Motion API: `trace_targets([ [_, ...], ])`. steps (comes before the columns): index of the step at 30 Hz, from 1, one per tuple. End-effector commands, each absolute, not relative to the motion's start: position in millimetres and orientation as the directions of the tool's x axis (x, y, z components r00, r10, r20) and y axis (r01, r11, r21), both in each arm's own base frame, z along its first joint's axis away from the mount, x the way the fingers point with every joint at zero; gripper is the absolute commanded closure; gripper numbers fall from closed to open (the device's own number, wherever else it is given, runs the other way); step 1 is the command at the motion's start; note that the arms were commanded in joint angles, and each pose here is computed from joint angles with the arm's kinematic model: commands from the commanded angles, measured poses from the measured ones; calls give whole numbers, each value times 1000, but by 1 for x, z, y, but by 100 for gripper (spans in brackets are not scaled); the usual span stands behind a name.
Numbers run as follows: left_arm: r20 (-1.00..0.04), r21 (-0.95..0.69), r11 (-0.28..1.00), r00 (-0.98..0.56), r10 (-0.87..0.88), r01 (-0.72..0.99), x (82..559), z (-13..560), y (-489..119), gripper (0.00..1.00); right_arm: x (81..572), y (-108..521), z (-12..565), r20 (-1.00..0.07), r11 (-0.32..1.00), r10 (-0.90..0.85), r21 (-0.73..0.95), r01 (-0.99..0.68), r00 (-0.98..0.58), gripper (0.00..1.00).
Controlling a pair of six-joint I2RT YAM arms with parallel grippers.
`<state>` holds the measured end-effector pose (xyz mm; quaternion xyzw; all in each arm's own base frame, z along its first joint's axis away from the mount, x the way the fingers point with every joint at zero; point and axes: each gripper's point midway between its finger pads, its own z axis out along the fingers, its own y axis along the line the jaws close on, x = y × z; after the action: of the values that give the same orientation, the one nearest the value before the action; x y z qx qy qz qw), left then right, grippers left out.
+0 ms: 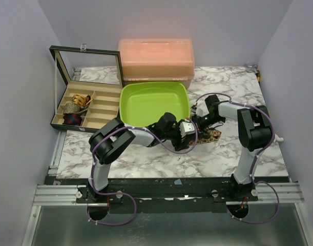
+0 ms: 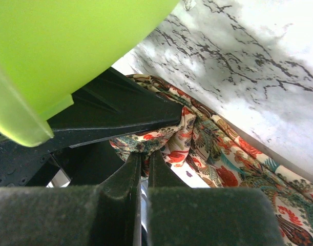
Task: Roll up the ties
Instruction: Roll the tie at the center of the board.
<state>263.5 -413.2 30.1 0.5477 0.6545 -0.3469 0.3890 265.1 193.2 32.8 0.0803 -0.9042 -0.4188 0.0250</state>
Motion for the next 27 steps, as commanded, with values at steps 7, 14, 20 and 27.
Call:
trace_targets([
  [7,-959,92,178,38,282,980,270,56,-399,13,254,137,-39,126,826,-180,558,-81,-976,100],
  [14,-948,109,161,53,315,981,272,42,-400,16,252,136,-47,185,817,-176,575,-39,-967,100],
  [20,-942,126,130,78,327,983,278,38,-413,18,251,139,-51,213,809,-178,588,-19,-961,100],
  [27,-897,83,105,29,441,991,276,11,-417,47,247,143,-40,196,778,-203,627,-36,-959,100],
])
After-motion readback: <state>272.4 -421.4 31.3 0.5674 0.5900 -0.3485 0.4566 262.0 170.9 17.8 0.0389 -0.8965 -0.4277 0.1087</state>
